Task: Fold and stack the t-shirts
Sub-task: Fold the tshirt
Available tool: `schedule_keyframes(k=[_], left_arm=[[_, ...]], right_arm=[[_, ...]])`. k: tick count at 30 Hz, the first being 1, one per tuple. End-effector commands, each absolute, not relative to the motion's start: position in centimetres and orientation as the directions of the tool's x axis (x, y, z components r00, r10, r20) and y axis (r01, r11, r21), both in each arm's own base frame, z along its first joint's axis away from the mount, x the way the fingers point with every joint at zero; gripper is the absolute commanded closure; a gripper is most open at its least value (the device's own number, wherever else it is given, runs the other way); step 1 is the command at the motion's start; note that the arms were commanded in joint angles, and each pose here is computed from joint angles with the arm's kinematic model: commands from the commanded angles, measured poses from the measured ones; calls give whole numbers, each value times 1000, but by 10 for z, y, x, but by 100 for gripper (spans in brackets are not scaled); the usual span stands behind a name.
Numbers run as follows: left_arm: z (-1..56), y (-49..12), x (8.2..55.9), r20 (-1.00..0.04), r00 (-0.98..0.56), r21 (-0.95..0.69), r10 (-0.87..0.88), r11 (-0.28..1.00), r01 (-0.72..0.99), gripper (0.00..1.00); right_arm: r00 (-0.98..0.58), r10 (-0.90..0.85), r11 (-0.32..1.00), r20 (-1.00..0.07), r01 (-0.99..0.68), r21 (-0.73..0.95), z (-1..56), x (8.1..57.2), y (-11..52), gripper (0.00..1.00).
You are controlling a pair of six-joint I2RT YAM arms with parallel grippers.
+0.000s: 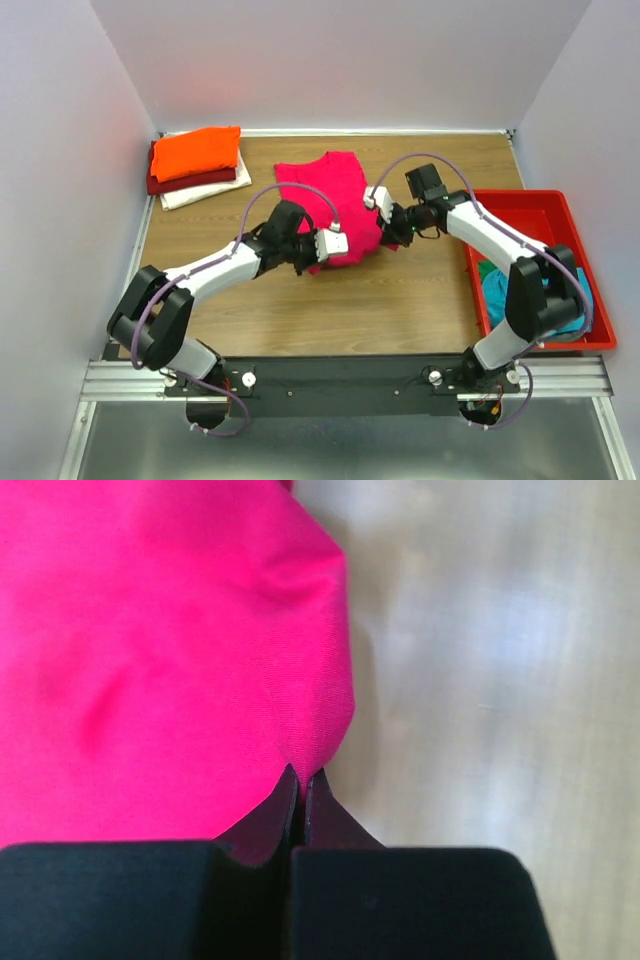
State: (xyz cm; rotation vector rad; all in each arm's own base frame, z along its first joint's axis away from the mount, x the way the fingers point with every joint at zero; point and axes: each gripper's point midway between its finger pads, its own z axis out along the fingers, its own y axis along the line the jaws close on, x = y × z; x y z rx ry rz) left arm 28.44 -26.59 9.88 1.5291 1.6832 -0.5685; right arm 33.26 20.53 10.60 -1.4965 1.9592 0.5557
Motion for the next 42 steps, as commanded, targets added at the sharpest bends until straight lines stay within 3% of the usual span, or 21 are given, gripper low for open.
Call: schedule_keyframes(k=[1, 2, 6, 10, 14, 20, 27, 29, 42], left_arm=[[87, -281, 234, -782, 49, 134, 622, 91, 987, 100], [85, -288, 220, -777, 52, 118, 627, 63, 991, 100], [86, -303, 178, -781, 107, 96, 616, -51, 994, 100], [116, -316, 163, -815, 153, 118, 559, -98, 988, 100], [132, -317, 154, -824, 171, 121, 540, -128, 984, 100], [129, -307, 182, -778, 180, 188, 602, -51, 981, 100], [185, -289, 276, -803, 244, 374, 544, 141, 917, 100], [197, -279, 307, -808, 246, 401, 536, 193, 896, 100], [137, -241, 440, -805, -27, 255, 593, 386, 886, 100]], right_arm=[[-92, -740, 134, -666, -991, -12, 90, 271, 189, 100], [-26, -746, 96, -665, -993, -69, 97, 264, 184, 100], [-7, -776, 39, -631, -999, -37, 87, 215, 162, 100], [-15, -778, 9, -628, -1000, 14, 89, 178, 151, 99], [-1, -777, 42, -629, -998, -51, 102, 175, 144, 100], [-24, -765, 145, -643, -980, -137, 140, 231, 158, 100], [-33, -752, 284, -658, -917, -279, 193, 332, 180, 100], [-63, -763, 296, -643, -918, -262, 179, 354, 186, 99], [-156, -715, 442, -681, -856, -268, 154, 498, 227, 100]])
